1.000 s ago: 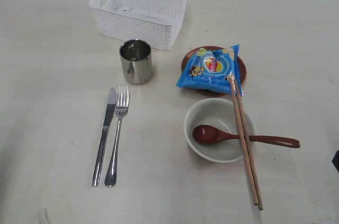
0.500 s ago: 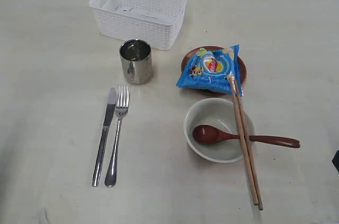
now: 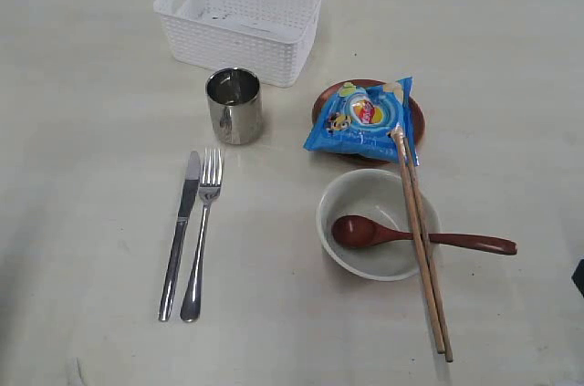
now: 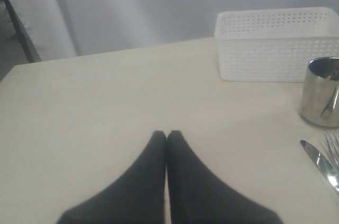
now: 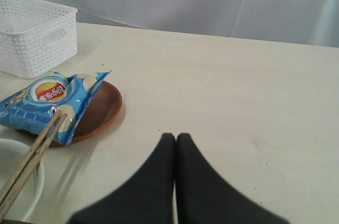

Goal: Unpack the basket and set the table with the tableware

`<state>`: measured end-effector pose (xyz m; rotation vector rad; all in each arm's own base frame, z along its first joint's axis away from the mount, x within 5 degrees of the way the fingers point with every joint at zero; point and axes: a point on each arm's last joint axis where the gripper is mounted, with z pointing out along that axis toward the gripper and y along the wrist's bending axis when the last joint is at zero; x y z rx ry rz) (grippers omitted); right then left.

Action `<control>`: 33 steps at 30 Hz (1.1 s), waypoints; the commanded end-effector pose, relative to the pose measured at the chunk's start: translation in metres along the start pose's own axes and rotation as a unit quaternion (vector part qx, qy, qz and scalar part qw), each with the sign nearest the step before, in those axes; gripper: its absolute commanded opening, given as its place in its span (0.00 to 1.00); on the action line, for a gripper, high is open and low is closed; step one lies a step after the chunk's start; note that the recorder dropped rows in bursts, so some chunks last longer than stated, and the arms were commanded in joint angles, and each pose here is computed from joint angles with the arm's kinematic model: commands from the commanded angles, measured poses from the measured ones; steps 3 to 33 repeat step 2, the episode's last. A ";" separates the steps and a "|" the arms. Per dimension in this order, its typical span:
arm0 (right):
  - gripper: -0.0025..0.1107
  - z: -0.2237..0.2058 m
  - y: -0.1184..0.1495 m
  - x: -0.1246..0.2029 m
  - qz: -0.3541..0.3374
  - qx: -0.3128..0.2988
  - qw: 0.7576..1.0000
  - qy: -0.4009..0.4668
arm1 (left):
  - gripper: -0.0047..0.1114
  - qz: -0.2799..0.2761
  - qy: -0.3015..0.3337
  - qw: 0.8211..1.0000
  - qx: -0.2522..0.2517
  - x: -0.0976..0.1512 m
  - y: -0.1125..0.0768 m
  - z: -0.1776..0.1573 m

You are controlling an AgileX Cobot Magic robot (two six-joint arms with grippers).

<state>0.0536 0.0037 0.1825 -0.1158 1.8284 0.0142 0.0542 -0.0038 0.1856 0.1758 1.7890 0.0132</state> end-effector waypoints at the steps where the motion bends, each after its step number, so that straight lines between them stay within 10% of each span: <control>1: 0.02 0.000 0.000 0.000 -0.002 0.004 1.000 -0.003 | 0.04 -0.001 0.000 1.000 0.003 0.001 0.000 0.000; 33: 0.02 0.000 0.000 0.000 -0.002 0.004 1.000 -0.003 | 0.04 -0.001 0.000 1.000 0.003 0.001 0.000 0.000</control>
